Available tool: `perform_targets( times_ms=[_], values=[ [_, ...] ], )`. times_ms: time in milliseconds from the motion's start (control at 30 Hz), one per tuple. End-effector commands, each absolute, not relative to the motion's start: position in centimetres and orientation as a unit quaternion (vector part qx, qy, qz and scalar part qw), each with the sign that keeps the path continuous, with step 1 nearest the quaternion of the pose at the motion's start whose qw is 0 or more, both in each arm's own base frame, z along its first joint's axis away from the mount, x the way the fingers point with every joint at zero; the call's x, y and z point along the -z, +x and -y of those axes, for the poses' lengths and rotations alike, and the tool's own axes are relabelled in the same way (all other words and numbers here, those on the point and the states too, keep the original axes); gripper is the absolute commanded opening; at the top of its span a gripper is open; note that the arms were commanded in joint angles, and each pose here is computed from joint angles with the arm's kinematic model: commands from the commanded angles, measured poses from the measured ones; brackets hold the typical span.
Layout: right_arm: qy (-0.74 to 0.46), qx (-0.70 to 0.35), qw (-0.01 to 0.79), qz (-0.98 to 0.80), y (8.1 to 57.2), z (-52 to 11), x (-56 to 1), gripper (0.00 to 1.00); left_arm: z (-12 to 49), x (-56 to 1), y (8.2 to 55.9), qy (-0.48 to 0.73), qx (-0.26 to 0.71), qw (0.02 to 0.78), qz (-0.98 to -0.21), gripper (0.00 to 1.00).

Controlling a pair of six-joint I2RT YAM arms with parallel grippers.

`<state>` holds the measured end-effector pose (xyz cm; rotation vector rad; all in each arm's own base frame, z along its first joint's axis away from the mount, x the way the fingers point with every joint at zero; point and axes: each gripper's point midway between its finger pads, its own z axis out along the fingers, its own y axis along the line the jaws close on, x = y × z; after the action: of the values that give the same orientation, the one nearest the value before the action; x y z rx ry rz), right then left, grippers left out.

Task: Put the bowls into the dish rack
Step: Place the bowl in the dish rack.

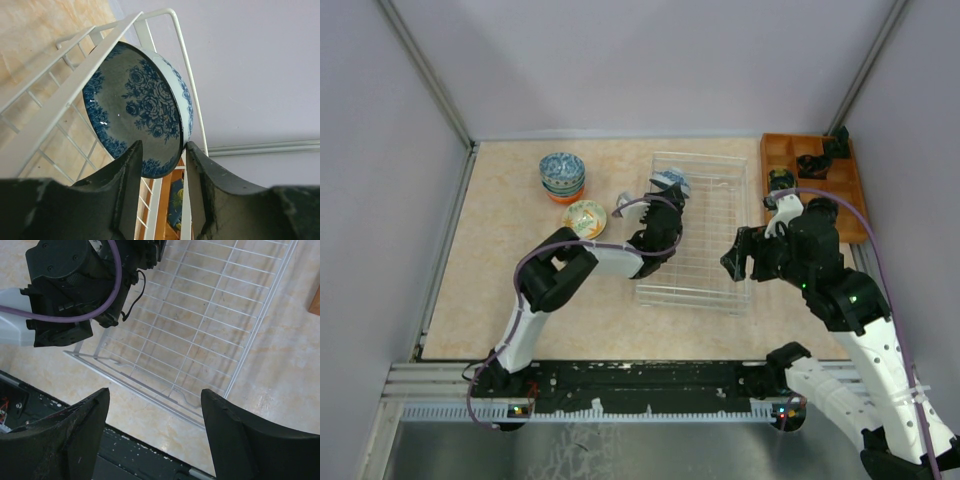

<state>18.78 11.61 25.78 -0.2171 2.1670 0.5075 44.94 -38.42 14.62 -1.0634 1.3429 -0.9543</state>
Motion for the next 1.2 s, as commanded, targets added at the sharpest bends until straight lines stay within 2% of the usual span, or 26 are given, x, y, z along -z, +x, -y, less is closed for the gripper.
perform_targets(
  times_ms=[0,533,867,1167],
  values=[
    [-0.105,-0.216,0.457,-0.856,18.8,-12.2,-27.4,0.75,36.6,-9.0,43.9,-0.431,0.311,0.557,-0.638,0.47],
    [-0.105,-0.221,0.456,-0.856,18.9,-12.4,-27.5,0.75,36.4,-11.1,43.9,-0.415,0.296,0.568,-0.646,0.56],
    [-0.107,-0.226,0.451,-0.857,19.1,-12.7,-27.4,0.75,36.7,-13.4,44.7,-0.372,0.283,0.587,-0.661,0.63],
    [-0.106,-0.224,0.448,-0.859,19.2,-12.7,-27.1,0.76,38.0,-15.0,46.8,-0.307,0.314,0.601,-0.667,0.66]
  ],
)
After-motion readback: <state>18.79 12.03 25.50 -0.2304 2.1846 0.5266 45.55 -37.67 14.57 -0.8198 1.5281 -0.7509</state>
